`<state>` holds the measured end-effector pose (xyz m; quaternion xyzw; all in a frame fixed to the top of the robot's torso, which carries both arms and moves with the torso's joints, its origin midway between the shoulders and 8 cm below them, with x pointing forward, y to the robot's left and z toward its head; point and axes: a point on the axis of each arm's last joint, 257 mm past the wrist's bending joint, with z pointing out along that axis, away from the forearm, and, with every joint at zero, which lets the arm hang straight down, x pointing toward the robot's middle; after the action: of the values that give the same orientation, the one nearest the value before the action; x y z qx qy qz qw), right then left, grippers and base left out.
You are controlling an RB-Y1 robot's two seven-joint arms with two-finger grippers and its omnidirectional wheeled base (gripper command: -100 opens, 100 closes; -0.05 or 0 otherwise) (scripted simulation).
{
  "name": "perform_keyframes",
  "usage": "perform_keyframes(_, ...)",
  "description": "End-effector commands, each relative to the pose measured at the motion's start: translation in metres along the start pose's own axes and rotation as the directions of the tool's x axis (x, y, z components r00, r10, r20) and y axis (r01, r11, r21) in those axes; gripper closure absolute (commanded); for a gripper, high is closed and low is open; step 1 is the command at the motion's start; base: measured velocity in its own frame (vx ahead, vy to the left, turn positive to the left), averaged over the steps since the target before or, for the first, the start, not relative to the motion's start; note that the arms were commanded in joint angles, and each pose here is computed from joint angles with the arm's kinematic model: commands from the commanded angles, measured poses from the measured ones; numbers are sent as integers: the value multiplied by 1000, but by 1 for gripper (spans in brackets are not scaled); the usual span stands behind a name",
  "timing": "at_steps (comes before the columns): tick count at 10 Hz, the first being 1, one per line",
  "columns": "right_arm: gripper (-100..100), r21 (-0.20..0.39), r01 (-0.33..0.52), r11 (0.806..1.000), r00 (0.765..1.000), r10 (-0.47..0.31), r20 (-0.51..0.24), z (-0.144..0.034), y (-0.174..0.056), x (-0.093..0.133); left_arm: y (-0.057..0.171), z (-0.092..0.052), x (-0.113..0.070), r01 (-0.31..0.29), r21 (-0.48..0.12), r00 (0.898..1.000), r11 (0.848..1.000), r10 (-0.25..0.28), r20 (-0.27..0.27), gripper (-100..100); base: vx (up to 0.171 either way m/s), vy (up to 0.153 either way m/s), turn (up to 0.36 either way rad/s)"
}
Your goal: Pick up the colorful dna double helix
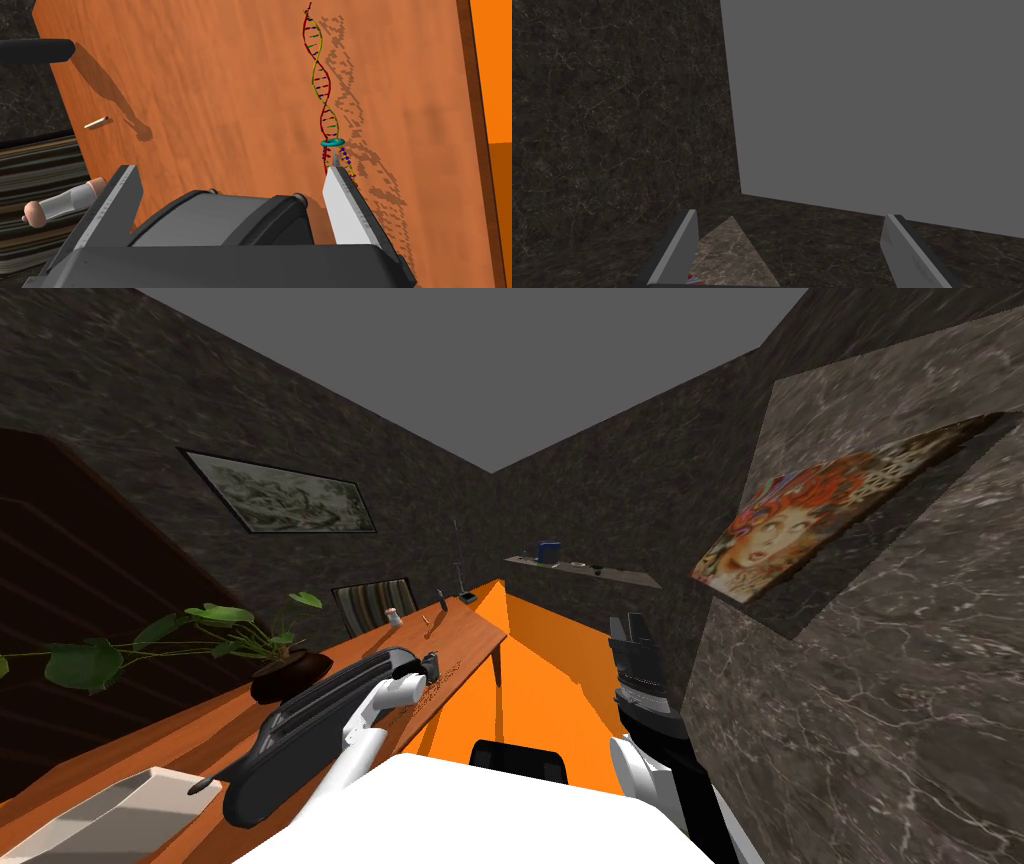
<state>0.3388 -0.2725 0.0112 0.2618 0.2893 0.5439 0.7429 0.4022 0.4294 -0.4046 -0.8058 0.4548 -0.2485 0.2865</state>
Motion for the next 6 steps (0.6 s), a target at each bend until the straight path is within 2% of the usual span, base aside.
perform_keyframes(1,0,0,0,1000,1000,0,0,0,0,0,10,4,-4,16,-40,1000,999,-16,10,-100,48,0,-9)
perform_keyframes(2,0,0,0,1000,1000,0,0,0,0,0,28,8,-12,46,-104,999,993,-43,27,-100,60,2,-20)
perform_keyframes(3,0,0,0,1000,1000,0,0,0,0,0,39,11,-17,72,-147,997,987,-68,35,-100,89,7,-26)
perform_keyframes(4,0,0,0,1000,1000,0,0,0,0,0,47,12,-20,75,-167,997,983,-69,45,-100,67,8,-7)
perform_keyframes(6,0,0,0,1000,1000,0,0,0,0,0,72,15,-31,129,-259,991,957,-114,72,-100,84,-3,-15)
